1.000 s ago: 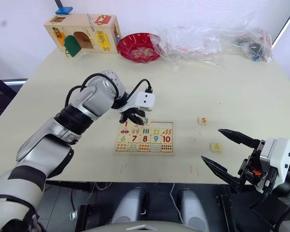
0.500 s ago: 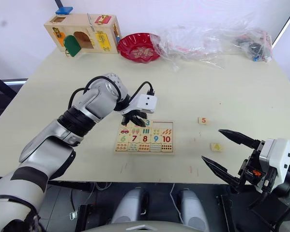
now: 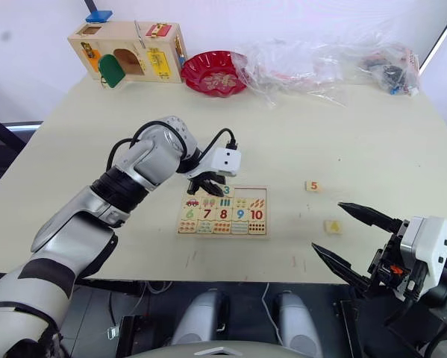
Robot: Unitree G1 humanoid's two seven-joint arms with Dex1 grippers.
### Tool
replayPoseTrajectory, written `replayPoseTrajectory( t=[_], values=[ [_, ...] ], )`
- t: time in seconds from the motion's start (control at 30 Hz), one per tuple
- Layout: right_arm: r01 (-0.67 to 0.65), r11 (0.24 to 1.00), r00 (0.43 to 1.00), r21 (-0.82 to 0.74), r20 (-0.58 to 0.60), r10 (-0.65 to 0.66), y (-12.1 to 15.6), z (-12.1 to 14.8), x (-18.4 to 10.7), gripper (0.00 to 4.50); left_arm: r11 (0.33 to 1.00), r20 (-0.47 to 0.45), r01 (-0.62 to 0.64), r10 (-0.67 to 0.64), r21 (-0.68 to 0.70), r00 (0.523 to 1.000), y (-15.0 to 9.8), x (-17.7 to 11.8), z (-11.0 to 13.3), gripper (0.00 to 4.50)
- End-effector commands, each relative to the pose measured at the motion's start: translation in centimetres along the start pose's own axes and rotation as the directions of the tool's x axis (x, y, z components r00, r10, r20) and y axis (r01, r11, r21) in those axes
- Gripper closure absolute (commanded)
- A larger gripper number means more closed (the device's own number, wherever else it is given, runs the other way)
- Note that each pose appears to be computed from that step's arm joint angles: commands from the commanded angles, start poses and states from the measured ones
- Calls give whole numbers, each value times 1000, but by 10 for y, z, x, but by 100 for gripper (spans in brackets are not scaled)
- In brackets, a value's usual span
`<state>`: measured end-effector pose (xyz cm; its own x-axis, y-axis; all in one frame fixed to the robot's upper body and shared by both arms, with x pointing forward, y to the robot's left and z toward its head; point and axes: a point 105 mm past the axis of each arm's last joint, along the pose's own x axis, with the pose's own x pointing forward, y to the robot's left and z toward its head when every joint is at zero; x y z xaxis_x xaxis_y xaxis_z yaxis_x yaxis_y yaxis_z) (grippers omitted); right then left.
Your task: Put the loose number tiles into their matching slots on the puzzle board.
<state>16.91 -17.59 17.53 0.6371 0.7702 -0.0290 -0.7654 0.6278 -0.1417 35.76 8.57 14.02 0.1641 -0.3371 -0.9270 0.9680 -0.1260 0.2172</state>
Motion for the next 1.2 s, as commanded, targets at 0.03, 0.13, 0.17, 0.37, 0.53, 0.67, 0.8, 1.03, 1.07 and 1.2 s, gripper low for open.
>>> replayPoseTrajectory(
  t=[0.03, 0.13, 0.17, 0.37, 0.53, 0.67, 0.8, 1.03, 1.07, 1.2],
  values=[
    [-9, 1000, 1000, -28, 20, 10, 7, 8, -3, 0, 1000, 2, -14, 14, 25, 1000, 0, -2, 4, 348],
    [4, 1000, 1000, -22, 11, -3, 8, 7, -7, 0, 1000, 5, -15, 15, 24, 1000, 0, -2, 5, 348],
    [16, 1000, 1000, -21, 3, -16, 8, 6, -10, 0, 1000, 5, -16, 16, 23, 1000, 0, -2, 5, 348],
    [53, 999, 998, -7, -17, -53, 13, 4, -23, 0, 1000, 7, -16, 16, 20, 1000, 0, -1, 4, 348],
    [77, 997, 997, 4, -22, -77, 15, 3, -35, 0, 1000, 8, -13, 13, 18, 1000, -1, 0, 4, 348],
    [86, 996, 996, 7, -24, -86, 15, 2, -44, 0, 1000, 10, -12, 11, 17, 1000, -1, 0, 4, 348],
    [103, 995, 994, -6, -22, -103, 12, 0, -54, 0, 1000, 13, -10, 10, 15, 1000, -1, 1, 4, 348],
    [108, 994, 994, -13, -23, -108, 7, -3, -56, 0, 1000, 17, -9, 9, 12, 1000, -1, 2, 5, 348],
    [107, 994, 994, -13, -24, -107, 7, -3, -56, 0, 1000, 17, -9, 9, 12, 1000, -1, 3, 5, 348],
    [101, 995, 995, -14, -24, -102, 6, -3, -56, 0, 1000, 21, -10, 9, 9, 1000, 0, 3, 5, 348]
  ],
)
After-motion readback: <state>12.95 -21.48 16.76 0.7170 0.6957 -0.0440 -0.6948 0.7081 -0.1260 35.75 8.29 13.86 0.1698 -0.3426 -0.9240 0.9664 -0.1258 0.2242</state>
